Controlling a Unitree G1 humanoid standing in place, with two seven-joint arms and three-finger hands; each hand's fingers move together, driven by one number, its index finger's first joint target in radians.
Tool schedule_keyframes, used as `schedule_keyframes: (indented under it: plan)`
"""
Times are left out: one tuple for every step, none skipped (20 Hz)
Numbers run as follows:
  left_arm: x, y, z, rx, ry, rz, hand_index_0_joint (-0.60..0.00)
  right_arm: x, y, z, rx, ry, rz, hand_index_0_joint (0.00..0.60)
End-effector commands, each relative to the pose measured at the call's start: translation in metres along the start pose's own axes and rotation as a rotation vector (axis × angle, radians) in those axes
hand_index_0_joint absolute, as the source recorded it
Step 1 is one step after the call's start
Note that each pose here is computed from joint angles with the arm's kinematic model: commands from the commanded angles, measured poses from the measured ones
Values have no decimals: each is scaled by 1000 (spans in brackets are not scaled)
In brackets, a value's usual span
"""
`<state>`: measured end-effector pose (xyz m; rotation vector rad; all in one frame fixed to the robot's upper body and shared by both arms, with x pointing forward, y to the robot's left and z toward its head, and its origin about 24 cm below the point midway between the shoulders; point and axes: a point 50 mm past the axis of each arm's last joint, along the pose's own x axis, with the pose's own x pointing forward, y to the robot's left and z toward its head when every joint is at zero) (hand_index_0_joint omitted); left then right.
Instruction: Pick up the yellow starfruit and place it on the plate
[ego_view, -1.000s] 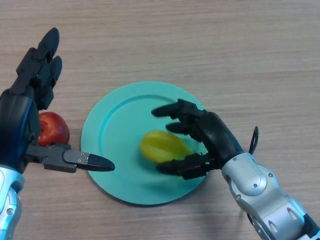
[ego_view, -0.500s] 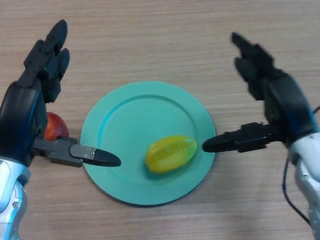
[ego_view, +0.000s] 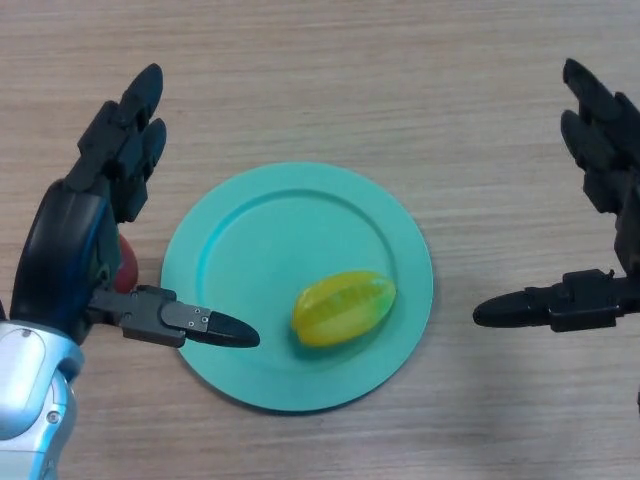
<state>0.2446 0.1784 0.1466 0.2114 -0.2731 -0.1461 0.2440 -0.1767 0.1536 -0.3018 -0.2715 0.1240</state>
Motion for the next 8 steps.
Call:
schedule_keyframes:
  plan:
    - [1,11,31,53,-188,45,0,0,-6,26,-31,-164,-18,0]
    - [1,12,32,56,-189,49,0,0,-5,26,-32,-158,-8,0]
    - [0,14,32,58,-193,56,0,0,-3,25,-37,-156,0,0]
    - [-2,14,33,64,-201,57,0,0,-3,25,-39,-157,2,0]
    - [-4,14,34,72,-204,54,0,-1,-2,26,-44,-163,6,0]
    - [-5,14,34,80,-205,55,0,-2,-2,26,-48,-165,11,0]
    - [-5,14,34,90,-205,63,0,-2,-1,26,-51,-164,18,0]
    - [-5,14,33,96,-206,74,0,-2,0,26,-57,-163,23,0]
